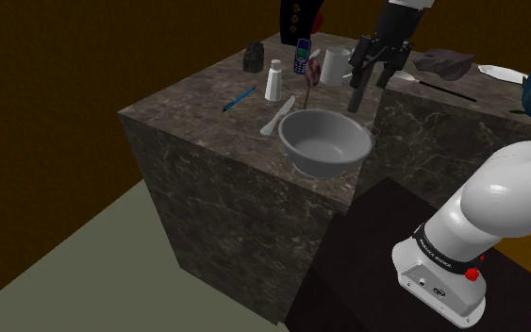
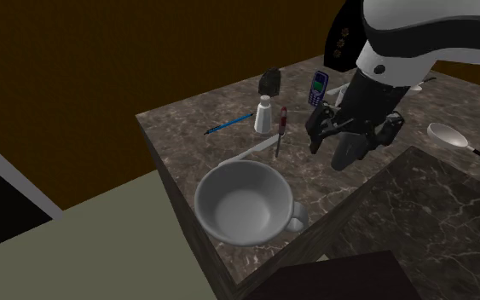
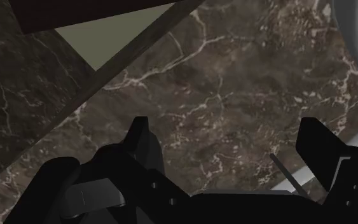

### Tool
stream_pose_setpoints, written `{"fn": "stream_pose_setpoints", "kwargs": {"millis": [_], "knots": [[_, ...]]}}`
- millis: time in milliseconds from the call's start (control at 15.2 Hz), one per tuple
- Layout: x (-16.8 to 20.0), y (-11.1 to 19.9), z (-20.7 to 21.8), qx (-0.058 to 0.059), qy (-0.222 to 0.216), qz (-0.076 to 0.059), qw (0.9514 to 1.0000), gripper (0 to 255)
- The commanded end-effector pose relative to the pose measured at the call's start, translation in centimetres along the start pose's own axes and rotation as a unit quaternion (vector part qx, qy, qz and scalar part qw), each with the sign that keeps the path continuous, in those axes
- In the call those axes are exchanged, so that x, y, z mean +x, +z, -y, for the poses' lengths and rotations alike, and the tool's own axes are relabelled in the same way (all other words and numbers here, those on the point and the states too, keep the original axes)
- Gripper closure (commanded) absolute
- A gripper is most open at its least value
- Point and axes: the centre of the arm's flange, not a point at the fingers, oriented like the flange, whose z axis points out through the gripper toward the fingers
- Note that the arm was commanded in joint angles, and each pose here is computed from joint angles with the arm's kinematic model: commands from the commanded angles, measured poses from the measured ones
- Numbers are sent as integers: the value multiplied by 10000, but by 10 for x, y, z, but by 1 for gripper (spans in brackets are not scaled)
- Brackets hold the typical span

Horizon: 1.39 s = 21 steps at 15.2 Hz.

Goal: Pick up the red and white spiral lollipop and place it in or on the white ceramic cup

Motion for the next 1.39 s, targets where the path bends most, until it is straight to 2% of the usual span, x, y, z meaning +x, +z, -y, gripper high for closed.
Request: {"fn": "stream_pose_setpoints", "kwargs": {"millis": [0, 396, 792, 858, 1320], "knots": [[0, 0, 0, 0, 0, 0, 10000, 0], [69, -34, 58, -235, 270, 648, 9973, 0], [145, -56, 113, -470, 539, 1292, 9890, 0], [149, -57, 116, -481, 553, 1324, 9885, 0], [138, -19, 113, -481, 553, 1324, 9885, 0]]}}
